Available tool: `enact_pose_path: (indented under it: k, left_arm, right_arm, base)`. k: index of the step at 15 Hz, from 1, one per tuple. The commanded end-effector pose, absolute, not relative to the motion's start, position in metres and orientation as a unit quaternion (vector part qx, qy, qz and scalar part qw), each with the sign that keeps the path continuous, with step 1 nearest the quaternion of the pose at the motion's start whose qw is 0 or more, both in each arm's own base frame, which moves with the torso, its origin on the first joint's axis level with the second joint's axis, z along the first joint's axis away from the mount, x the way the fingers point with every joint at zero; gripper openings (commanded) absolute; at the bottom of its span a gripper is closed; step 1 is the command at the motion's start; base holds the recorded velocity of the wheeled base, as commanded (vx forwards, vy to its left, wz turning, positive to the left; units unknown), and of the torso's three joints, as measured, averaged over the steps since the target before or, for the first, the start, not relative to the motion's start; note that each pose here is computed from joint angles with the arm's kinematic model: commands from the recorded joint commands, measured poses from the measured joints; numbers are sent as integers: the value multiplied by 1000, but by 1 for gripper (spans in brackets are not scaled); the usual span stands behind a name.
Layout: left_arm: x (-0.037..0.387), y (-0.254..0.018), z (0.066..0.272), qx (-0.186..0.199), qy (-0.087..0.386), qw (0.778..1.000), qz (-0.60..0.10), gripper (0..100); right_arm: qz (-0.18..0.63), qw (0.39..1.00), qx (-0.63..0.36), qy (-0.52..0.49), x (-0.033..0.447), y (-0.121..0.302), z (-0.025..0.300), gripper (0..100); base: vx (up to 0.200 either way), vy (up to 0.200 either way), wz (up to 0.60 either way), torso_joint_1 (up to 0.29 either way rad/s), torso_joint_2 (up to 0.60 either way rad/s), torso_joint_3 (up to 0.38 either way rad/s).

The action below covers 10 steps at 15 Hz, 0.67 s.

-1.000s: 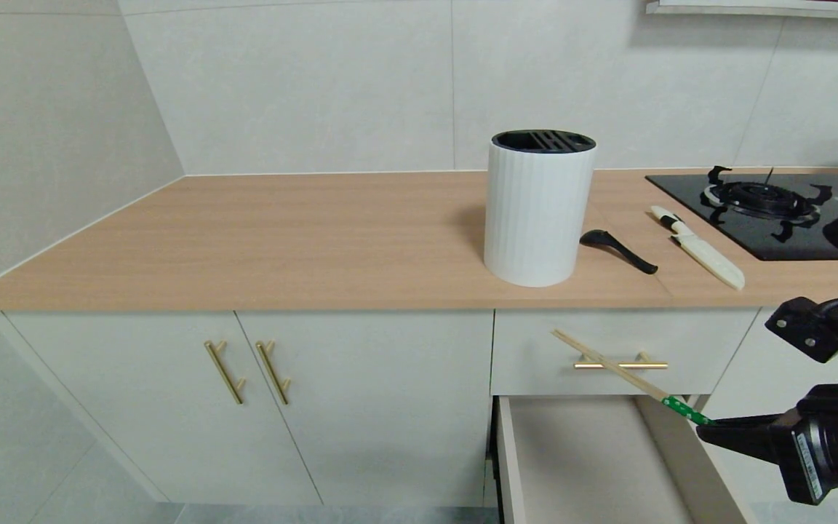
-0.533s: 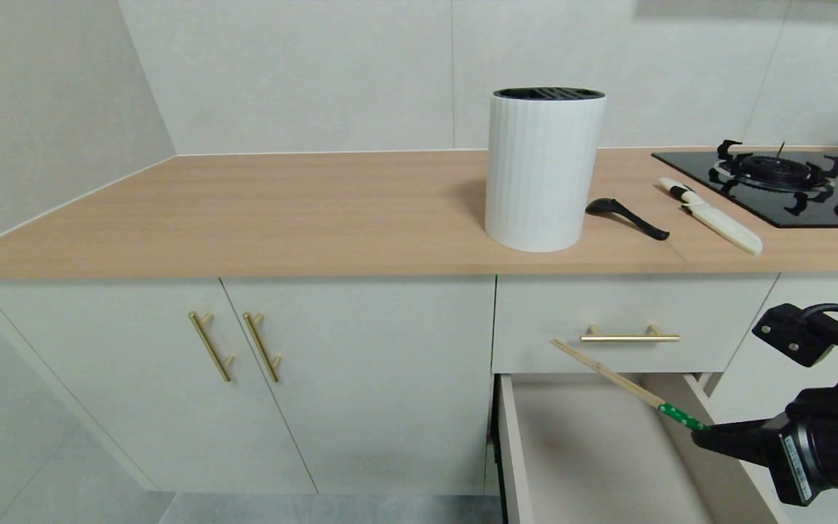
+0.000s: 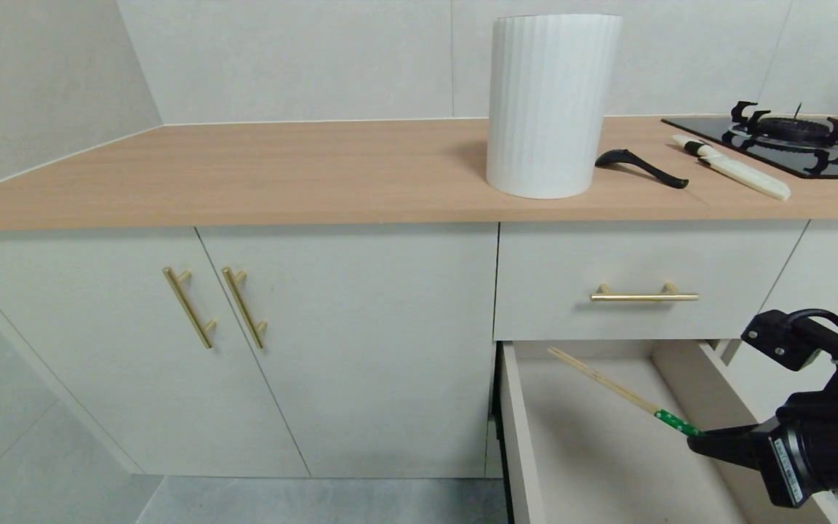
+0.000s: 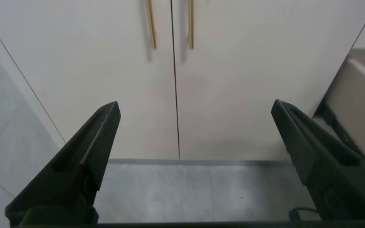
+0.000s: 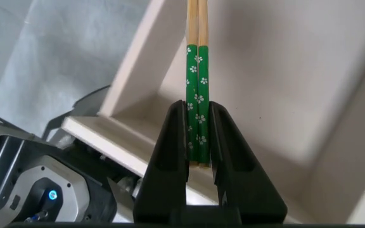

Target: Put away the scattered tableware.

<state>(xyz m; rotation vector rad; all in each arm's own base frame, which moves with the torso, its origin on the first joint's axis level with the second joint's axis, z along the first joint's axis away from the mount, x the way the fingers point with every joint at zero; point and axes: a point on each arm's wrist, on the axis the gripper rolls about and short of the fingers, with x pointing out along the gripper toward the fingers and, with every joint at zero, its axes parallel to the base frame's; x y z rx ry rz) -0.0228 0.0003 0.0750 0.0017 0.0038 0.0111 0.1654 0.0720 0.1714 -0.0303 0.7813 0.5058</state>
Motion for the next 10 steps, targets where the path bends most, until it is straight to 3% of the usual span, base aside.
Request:
enact_pose_path:
  k: [1,7,10]
  left_arm:
    - [-23,0,75,1,2,1000,6,100]
    - [-23,0,75,1,2,1000,6,100]
    - [-23,0,75,1,2,1000,6,100]
  right_arm:
    - [244,892,-16,380,167,73,170,0]
    - [245,895,-13,372,171,74,170,0]
    - [239,887,-18,395,194,84,154,0]
  base:
    - [0,0,0,-36,207,163]
    - [0,0,0,-10,32,19]
    - [0,0,0,0,0,0]
